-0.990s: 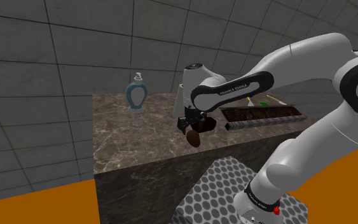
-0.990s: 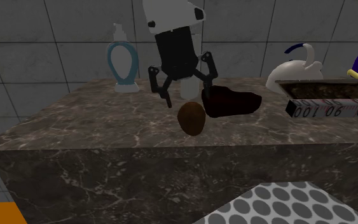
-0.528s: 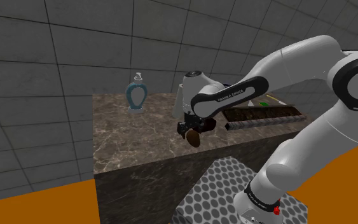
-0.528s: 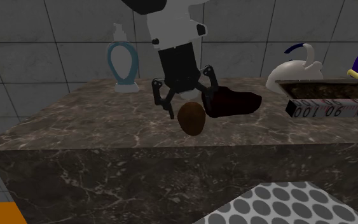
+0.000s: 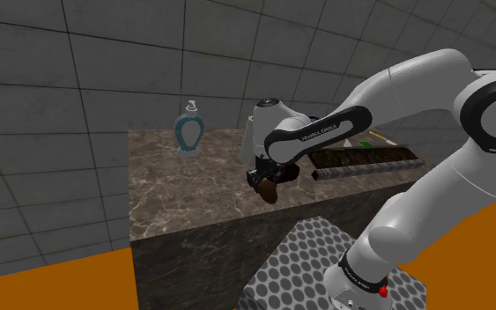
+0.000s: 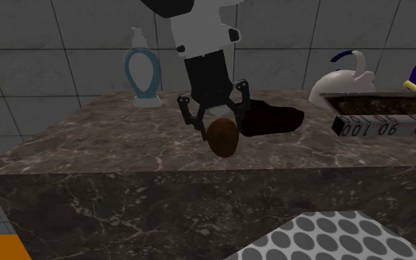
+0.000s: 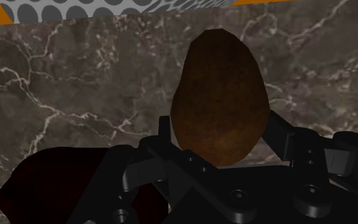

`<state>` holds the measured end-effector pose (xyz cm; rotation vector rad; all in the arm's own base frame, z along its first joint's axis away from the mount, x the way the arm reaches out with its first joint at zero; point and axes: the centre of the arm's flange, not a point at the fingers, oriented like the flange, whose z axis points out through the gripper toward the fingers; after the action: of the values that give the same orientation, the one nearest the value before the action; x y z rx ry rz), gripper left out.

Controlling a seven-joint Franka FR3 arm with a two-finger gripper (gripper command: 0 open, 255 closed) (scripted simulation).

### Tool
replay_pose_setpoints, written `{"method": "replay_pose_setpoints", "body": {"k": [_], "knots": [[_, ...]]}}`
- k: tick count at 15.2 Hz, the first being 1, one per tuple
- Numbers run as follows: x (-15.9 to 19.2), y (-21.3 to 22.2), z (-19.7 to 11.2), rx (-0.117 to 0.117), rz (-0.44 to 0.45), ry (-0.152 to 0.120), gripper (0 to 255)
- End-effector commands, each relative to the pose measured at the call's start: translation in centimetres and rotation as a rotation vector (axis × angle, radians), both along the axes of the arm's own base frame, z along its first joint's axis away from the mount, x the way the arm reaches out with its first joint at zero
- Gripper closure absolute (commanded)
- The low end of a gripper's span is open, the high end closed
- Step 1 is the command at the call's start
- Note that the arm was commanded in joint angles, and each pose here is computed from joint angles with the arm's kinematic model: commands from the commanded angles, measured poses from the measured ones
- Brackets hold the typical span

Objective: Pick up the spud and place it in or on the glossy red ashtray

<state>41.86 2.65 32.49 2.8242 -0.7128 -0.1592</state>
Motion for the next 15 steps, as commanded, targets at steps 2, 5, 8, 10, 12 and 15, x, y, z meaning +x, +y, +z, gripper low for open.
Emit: {"method": "replay_pose_setpoints", "body": {"k": [2,5,8,10,12,15], "knots": [[0.0,0.0,0.0,0.0,0.0,0.001,255],[0.0,0.0,0.0,0.0,0.0,0.001,255],[0.0,0.0,0.5,0.0,0.0,0.001,255],[0.0,0.0,1.6,0.0,0.0,0.001,255],[0.0,0.0,2.6,0.0,0.0,0.001,255],[0.0,0.0,4.2,0.0,0.0,0.001,255]]}}
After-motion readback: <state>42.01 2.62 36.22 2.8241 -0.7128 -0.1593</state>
